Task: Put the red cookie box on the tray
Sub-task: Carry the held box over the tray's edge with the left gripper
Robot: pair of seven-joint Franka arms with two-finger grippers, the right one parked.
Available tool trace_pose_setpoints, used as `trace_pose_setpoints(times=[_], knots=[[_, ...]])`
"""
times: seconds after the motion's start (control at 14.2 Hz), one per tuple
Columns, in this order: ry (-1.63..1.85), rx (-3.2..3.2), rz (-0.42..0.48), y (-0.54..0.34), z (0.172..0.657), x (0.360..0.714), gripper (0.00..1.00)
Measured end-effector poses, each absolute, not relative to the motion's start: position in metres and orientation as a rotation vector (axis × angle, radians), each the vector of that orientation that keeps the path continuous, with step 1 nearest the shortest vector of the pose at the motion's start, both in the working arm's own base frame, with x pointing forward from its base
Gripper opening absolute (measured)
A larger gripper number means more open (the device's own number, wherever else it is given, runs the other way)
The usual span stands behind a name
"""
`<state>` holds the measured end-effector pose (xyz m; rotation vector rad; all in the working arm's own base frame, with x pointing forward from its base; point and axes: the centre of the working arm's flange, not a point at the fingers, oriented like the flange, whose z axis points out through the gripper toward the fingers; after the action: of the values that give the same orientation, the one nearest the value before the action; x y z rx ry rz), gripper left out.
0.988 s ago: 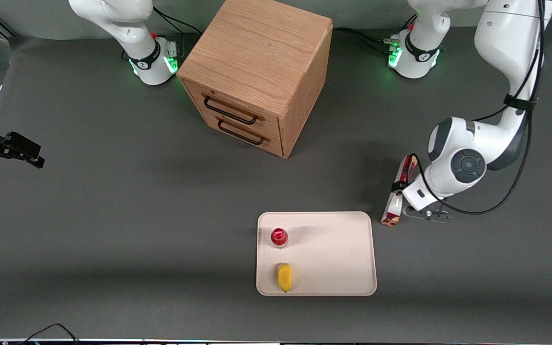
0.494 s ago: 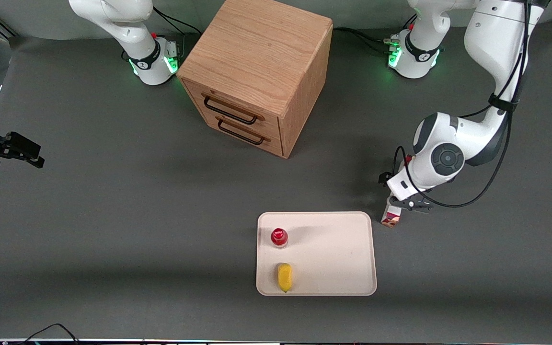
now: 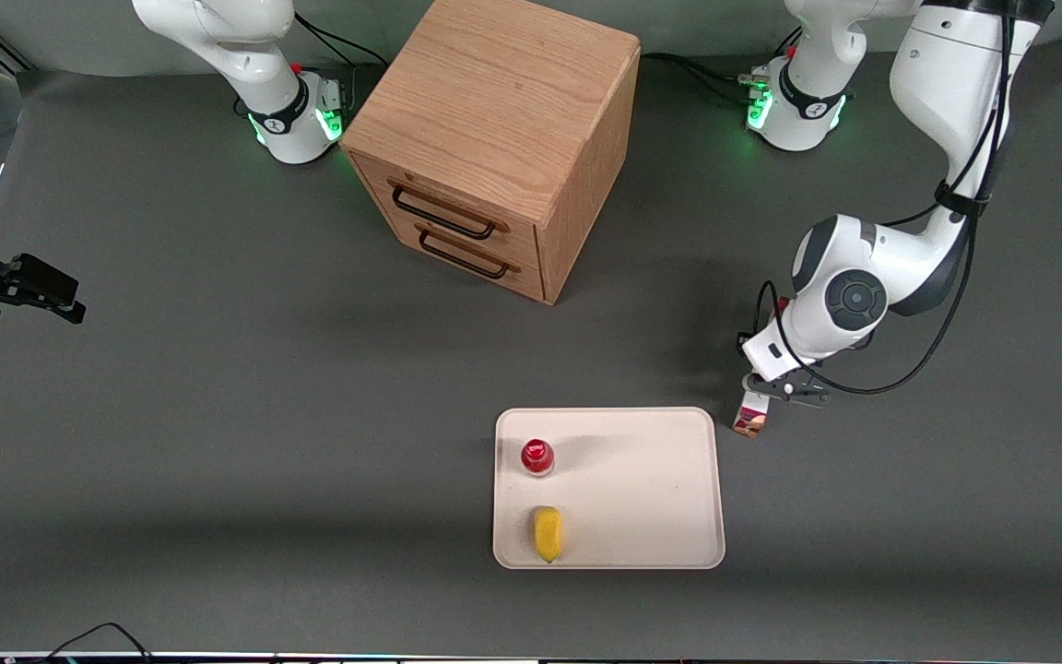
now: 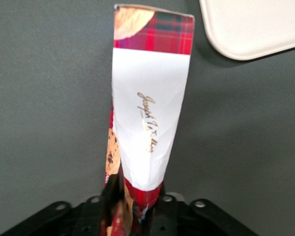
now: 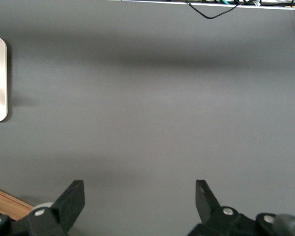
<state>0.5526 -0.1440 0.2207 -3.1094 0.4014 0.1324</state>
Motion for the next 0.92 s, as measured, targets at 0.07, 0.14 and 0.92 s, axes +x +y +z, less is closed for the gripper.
trace_pose_setpoints(times=[0.07,0.14,0.92], knots=[[0.402,-3.110,0.120,-0.143,0.224,0.555,0.17],[0.396,-3.111,0.105,-0.141,0.230,0.560,0.08],[0.260,-3.150,0.099,-0.149,0.479,0.681,0.04]])
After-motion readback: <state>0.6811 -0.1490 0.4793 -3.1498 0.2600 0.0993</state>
